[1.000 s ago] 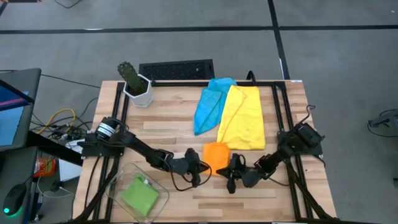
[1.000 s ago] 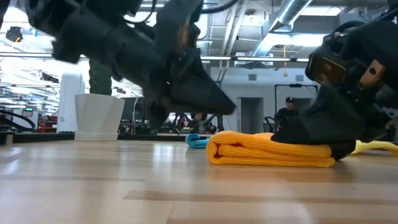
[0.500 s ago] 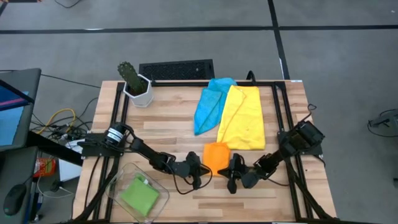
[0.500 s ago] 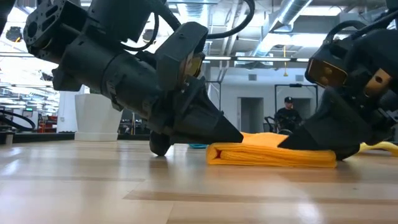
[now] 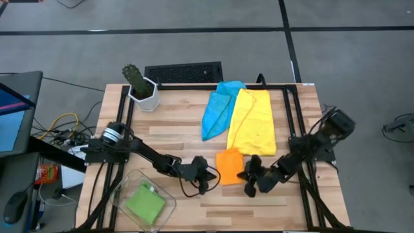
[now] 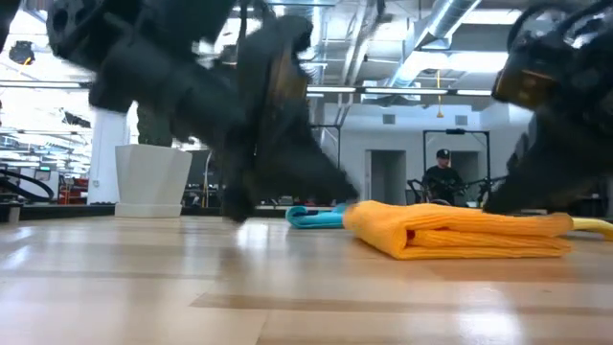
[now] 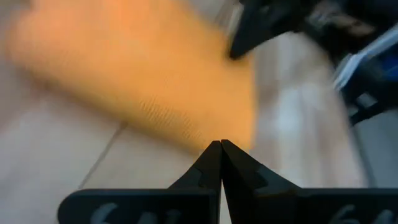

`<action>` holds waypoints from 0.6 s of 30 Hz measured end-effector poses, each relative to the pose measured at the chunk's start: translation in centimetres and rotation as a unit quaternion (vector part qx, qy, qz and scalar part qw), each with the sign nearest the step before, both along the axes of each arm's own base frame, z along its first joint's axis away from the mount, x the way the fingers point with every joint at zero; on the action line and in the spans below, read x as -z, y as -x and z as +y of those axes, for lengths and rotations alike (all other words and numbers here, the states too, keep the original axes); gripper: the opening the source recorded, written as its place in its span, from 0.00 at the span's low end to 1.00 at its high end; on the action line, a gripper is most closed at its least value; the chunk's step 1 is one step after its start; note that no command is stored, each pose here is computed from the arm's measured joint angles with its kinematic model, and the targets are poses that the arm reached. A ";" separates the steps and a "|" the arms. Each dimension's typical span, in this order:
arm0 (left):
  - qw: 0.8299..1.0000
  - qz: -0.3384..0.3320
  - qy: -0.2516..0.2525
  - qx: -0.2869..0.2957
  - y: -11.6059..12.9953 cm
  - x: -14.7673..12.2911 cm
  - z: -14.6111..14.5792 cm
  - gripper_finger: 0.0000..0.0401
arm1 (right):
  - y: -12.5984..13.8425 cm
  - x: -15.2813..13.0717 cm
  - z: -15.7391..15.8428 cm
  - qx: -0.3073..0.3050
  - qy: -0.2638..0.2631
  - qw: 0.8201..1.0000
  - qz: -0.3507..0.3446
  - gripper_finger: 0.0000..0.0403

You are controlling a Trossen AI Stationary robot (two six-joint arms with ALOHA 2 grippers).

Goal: Fold microfiber towels
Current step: Fold the orange microfiber towel, then put the orange microfiber towel into the transparent bin

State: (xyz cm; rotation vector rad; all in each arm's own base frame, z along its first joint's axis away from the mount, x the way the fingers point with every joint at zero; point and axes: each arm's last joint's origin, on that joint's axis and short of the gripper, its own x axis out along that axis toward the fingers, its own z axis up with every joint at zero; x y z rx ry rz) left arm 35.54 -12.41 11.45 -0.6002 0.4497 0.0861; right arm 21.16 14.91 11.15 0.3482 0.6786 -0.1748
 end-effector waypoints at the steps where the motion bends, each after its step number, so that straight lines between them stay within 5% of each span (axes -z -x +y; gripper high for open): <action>1: 1.000 -0.015 -0.001 -0.006 0.0 -1.2 0.3 0.00 | 0.4 -0.6 -0.4 0.007 -0.004 1.000 0.013 0.08; 7: 0.995 -0.088 -0.019 -0.042 -0.3 -5.8 2.4 0.00 | 2.4 -3.7 -1.6 0.017 -0.060 0.997 0.045 0.18; 12: 0.995 -0.089 0.034 -0.038 -0.9 -6.3 4.3 0.00 | 3.0 -4.8 -1.7 0.042 -0.153 0.985 0.063 0.32; 18: 0.989 -0.118 0.091 -0.002 -1.3 -8.6 6.1 0.09 | 3.8 -3.8 -1.8 0.166 -0.261 0.940 0.145 0.47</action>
